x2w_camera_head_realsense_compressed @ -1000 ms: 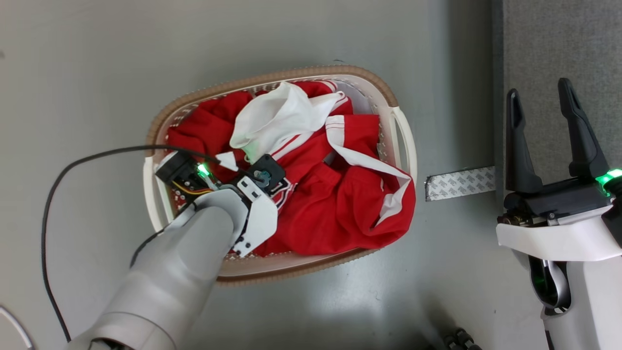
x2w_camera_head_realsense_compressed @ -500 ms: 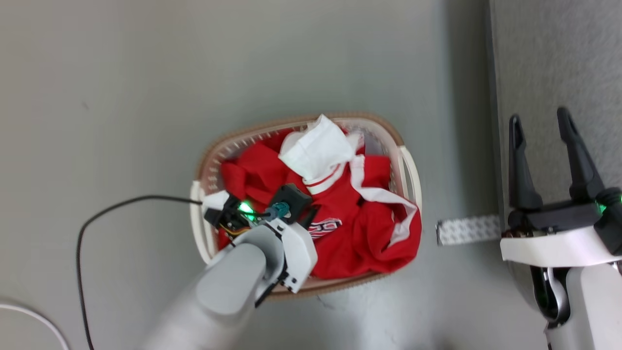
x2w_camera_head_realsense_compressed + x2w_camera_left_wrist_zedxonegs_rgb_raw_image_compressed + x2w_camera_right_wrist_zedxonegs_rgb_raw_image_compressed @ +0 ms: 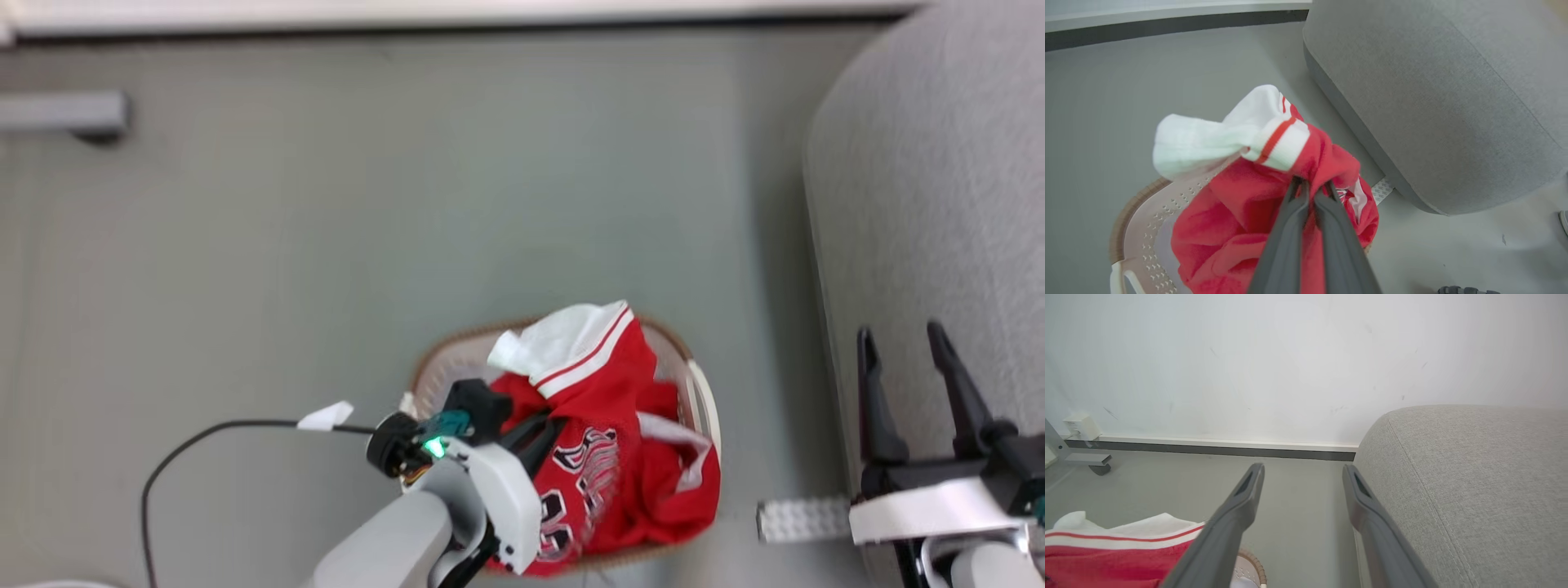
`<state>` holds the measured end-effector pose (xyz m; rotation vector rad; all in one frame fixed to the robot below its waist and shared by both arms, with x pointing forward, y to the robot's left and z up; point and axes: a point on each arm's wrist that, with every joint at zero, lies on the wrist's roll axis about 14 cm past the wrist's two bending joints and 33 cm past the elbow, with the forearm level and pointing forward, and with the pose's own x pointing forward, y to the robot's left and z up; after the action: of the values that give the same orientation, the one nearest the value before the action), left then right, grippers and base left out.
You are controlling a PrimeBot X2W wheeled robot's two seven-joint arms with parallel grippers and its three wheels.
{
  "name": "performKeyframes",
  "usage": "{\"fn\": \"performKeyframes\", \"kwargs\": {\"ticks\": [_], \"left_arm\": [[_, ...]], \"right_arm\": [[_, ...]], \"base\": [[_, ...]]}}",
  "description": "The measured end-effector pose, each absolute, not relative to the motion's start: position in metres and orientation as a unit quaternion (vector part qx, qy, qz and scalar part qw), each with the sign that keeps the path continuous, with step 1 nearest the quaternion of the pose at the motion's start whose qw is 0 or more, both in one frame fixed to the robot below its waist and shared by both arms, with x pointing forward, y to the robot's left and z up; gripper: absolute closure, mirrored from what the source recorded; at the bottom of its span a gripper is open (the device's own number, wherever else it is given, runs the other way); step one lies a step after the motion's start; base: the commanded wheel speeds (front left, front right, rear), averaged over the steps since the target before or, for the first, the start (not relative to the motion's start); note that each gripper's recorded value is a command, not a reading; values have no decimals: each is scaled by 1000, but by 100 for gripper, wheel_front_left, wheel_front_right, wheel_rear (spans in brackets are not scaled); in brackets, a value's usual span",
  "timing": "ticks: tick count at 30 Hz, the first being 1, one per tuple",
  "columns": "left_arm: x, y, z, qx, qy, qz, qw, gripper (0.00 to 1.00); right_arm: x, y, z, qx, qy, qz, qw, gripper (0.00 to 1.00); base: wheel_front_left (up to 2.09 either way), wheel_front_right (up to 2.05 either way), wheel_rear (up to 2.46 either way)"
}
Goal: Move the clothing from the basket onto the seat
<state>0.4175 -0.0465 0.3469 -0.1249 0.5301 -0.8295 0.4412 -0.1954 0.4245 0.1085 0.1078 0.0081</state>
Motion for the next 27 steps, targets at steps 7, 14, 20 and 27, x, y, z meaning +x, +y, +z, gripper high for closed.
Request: {"fn": "performKeyframes", "kwargs": {"ticks": [7, 14, 20, 27], "left_arm": [[412, -29, 402, -61, 197, -377, 903, 100], [408, -15, 459, -73, 138, -351, 923, 100], [404, 0, 506, -72, 87, -331, 937, 100], [400, 16, 571, -91, 16, -311, 946, 100]], "right_arm": [[421, -189, 452, 60, 28, 13, 998, 0], [404, -184, 472, 64, 5, 20, 998, 0], [387, -180, 480, 68, -2, 25, 997, 0], [367, -175, 485, 72, -8, 31, 997, 0]], "base": [[0, 0, 0], [0, 0, 0], [0, 0, 0], [0, 0, 0]]}}
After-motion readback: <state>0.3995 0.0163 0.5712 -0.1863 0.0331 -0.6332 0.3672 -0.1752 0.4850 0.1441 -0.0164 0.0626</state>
